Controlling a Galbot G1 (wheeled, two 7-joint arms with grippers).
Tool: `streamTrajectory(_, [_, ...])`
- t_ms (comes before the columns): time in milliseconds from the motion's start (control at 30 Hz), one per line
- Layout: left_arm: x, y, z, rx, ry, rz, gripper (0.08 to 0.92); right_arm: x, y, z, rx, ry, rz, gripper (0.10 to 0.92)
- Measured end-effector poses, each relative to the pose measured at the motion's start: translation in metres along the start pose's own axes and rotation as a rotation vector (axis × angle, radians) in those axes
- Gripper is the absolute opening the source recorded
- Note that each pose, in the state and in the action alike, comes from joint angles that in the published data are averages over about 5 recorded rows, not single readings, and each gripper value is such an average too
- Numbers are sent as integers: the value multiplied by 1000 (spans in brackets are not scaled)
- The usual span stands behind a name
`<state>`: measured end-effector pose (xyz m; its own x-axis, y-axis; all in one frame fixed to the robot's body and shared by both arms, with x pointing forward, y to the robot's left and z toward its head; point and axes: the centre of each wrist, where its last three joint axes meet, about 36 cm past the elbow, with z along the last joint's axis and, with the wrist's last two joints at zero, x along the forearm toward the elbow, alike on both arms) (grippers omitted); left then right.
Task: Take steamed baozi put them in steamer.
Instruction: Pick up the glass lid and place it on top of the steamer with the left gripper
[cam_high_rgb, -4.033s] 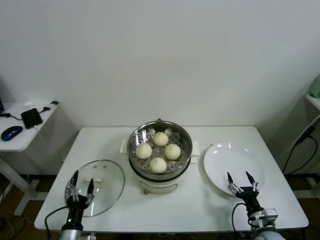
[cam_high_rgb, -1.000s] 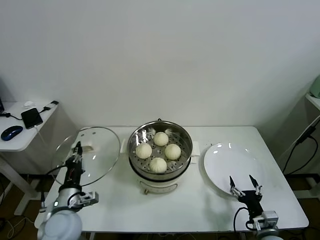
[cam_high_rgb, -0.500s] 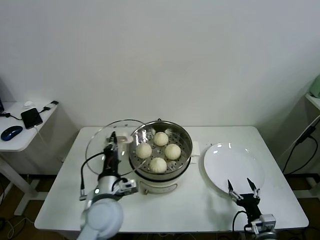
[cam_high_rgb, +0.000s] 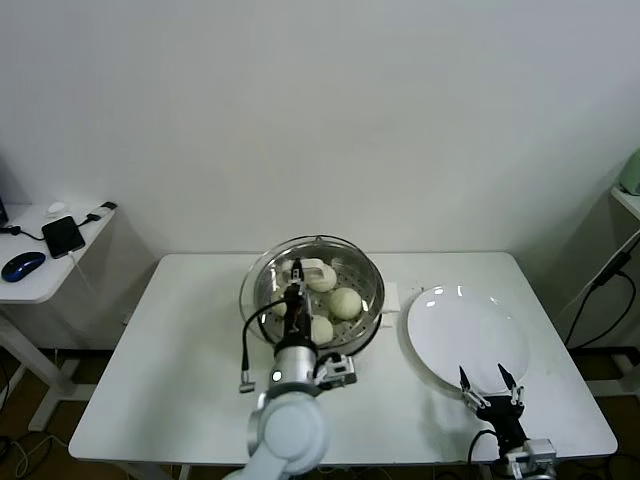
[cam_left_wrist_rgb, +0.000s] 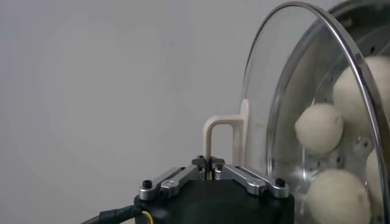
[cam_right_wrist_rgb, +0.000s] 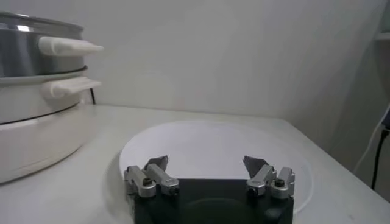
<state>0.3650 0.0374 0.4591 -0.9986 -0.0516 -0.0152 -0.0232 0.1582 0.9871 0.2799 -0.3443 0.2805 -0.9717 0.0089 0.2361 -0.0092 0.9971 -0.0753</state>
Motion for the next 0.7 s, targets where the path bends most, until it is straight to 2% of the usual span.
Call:
streamTrajectory(267, [-11, -16, -25, -30, -13, 15, 133, 4, -4, 4, -7, -11, 18, 823])
streamTrajectory(700, [-25, -41, -35, -95, 3, 17, 133, 5, -3, 5, -16, -36, 35, 823])
